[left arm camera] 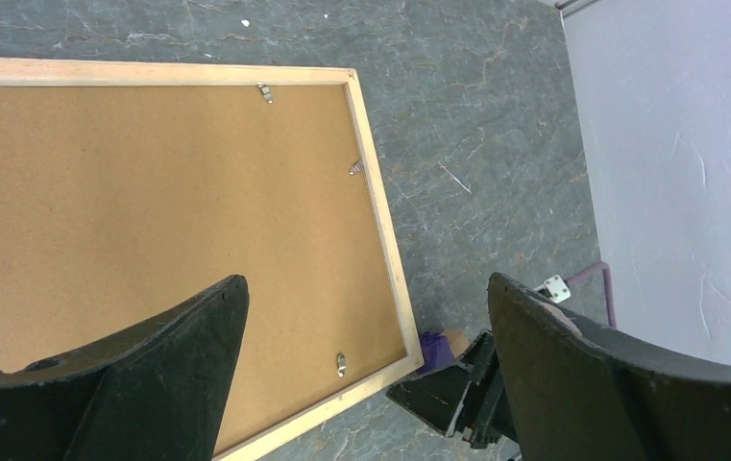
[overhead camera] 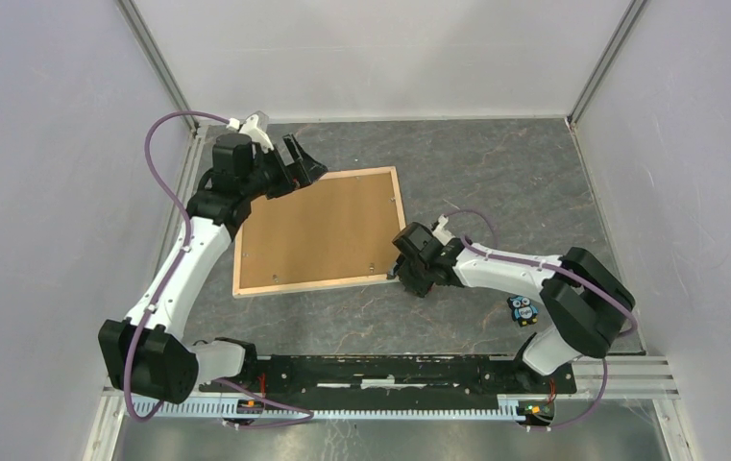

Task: Put the photo into the frame

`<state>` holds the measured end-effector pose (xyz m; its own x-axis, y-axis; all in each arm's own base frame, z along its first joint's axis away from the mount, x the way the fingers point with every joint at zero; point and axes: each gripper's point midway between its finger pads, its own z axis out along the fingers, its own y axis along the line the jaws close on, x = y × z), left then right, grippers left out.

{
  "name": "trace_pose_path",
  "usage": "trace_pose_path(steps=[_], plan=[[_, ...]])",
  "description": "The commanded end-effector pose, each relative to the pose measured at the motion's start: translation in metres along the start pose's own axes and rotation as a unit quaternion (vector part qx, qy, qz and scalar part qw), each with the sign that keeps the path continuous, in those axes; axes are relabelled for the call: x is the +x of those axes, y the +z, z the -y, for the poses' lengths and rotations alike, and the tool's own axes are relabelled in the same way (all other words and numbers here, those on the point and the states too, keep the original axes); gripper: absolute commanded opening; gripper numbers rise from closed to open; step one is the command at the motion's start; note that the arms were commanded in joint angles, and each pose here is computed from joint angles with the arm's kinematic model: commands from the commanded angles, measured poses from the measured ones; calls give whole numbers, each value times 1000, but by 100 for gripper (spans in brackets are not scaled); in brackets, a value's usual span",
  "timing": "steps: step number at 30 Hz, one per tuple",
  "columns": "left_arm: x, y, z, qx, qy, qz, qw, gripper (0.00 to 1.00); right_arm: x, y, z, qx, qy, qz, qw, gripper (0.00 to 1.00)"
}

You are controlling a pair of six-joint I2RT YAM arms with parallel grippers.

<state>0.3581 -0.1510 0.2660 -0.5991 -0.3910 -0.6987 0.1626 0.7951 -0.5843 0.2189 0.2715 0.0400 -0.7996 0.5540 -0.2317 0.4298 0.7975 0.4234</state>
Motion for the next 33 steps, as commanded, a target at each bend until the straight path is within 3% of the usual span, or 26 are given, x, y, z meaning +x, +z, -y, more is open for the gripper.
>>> trace_pose_path(steps=[1,23,25,29,33], plan=[[-15,-14,19,30,11,31,999,100,-2,18,5,9,66,17,998,57],[-9,-22,45,89,-3,19,996,100,-18,46,27,98,110,44,988,44],[-9,-21,45,88,-3,18,996,100,-18,48,28,101,106,42,988,38],[-9,-20,43,86,-2,17,996,100,-25,51,31,119,81,49,988,19],[-8,-18,41,82,-1,16,997,100,-47,64,18,116,4,58,992,3]])
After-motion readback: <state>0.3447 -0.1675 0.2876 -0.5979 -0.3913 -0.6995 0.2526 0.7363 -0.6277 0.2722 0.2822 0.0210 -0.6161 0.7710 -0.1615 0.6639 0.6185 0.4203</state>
